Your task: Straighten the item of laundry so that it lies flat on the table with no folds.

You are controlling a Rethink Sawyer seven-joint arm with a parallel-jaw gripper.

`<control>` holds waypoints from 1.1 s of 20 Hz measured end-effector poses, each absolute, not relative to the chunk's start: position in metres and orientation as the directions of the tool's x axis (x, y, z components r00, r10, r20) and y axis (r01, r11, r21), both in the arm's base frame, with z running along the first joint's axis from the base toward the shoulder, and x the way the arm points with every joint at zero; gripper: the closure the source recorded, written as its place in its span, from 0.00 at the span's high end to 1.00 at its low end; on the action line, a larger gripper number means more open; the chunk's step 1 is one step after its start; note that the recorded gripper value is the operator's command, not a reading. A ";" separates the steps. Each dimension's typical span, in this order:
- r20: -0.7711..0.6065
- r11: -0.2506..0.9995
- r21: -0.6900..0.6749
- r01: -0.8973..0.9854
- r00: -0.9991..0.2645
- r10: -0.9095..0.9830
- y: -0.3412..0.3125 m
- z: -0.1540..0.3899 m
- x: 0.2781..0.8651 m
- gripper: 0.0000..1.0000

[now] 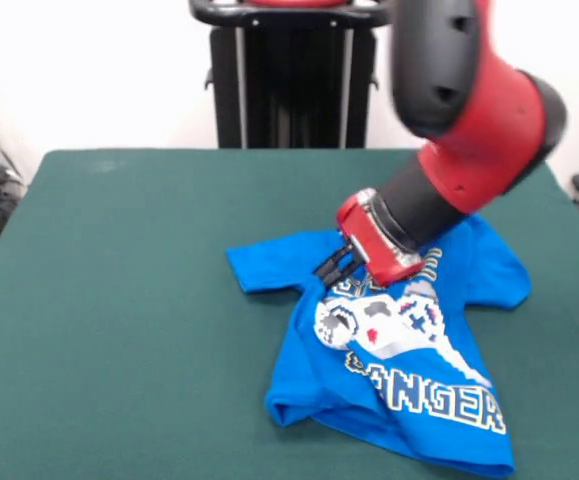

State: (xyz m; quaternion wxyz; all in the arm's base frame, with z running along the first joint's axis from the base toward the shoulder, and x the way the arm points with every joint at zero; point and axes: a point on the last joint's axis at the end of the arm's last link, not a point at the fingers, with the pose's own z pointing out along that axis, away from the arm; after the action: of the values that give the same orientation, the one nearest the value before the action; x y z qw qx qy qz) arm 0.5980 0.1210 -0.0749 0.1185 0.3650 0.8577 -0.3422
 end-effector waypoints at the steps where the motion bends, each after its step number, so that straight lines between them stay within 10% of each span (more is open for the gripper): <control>1: -0.472 0.491 -0.529 0.692 -0.721 0.508 0.122 -0.079 0.598 0.00; 22: -0.554 0.351 -0.685 0.639 -0.769 0.320 0.052 -0.105 0.586 0.00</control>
State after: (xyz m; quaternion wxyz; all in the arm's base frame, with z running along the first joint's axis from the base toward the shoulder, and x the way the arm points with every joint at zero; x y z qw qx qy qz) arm 0.5863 0.0521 -0.1050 0.1643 0.2975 0.8053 -0.4858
